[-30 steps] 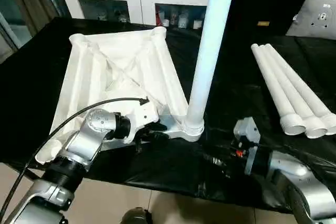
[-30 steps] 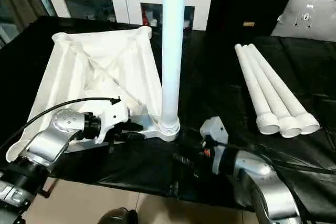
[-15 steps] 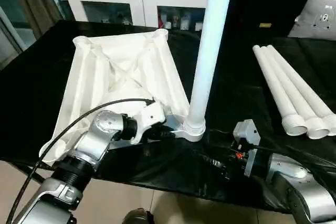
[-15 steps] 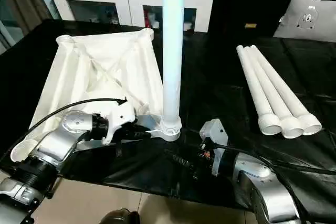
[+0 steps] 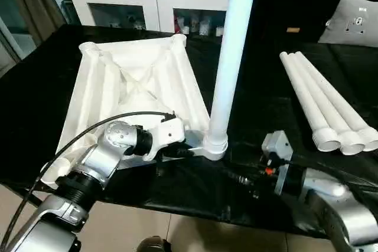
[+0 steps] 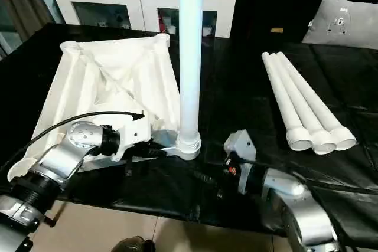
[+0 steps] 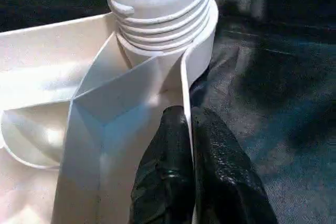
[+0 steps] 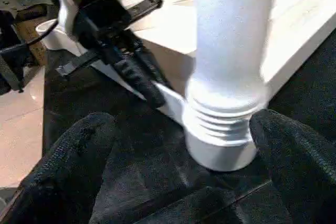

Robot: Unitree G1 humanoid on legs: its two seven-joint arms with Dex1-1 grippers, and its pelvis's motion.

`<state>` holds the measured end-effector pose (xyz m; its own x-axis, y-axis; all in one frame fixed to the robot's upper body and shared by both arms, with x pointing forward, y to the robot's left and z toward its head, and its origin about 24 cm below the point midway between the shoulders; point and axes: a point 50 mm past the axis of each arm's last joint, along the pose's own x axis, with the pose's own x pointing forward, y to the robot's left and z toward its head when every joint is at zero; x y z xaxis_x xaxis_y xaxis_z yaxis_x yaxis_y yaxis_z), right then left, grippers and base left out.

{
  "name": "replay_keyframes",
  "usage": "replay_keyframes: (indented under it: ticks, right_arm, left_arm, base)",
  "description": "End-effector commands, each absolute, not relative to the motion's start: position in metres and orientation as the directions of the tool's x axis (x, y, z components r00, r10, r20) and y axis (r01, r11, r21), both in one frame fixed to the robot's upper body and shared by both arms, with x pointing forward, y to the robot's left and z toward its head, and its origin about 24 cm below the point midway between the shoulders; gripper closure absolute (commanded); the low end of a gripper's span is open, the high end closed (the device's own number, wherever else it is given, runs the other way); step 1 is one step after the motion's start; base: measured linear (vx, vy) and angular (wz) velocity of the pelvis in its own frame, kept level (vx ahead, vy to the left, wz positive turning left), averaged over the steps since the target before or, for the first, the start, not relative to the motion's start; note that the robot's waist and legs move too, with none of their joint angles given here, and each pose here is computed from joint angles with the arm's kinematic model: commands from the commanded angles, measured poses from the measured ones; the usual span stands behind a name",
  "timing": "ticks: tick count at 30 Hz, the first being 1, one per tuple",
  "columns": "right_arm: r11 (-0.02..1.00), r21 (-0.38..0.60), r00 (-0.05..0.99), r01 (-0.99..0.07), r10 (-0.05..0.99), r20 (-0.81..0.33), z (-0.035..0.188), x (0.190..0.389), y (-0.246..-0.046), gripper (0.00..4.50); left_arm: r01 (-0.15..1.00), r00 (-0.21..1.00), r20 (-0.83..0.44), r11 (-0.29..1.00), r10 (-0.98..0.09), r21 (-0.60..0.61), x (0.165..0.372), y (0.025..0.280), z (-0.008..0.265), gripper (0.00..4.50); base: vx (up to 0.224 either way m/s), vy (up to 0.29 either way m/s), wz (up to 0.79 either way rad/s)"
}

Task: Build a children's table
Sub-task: Rotate leg to tighten

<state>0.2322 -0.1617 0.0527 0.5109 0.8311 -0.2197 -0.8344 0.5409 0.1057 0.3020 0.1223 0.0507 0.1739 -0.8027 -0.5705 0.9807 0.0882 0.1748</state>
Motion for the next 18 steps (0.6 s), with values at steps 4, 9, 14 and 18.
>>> replay_keyframes:
  ticks: [4, 9, 14, 18]
  right_arm:
    - [0.526, 0.108, 0.497, -0.843, 0.841, -0.214, 0.0556, 0.2318, -0.1618, 0.0]
    - [0.513, 0.116, 0.482, -0.85, 0.848, -0.22, 0.0539, 0.2292, -0.1607, 0.0]
    - [0.51, 0.118, 0.477, -0.852, 0.85, -0.223, 0.0538, 0.2289, -0.1605, 0.0]
    - [0.511, 0.118, 0.478, -0.852, 0.849, -0.223, 0.0536, 0.2291, -0.1606, 0.0]
  left_arm:
    - [0.982, 0.188, -0.633, 0.126, -0.751, 0.142, 0.3048, 0.1292, 0.0411, 4.4]
    - [0.983, 0.182, -0.619, 0.142, -0.764, 0.114, 0.3058, 0.1274, 0.0424, 3.81]
    - [0.979, 0.203, -0.623, 0.151, -0.755, 0.137, 0.3084, 0.1277, 0.0412, 3.53]
    - [0.979, 0.205, -0.588, 0.164, -0.782, 0.124, 0.3093, 0.1256, 0.0437, 3.91]
  base:
    - [0.0, 0.0, 0.0]
    - [0.0, 0.0, 0.0]
    - [0.0, 0.0, 0.0]
    - [0.0, 0.0, 0.0]
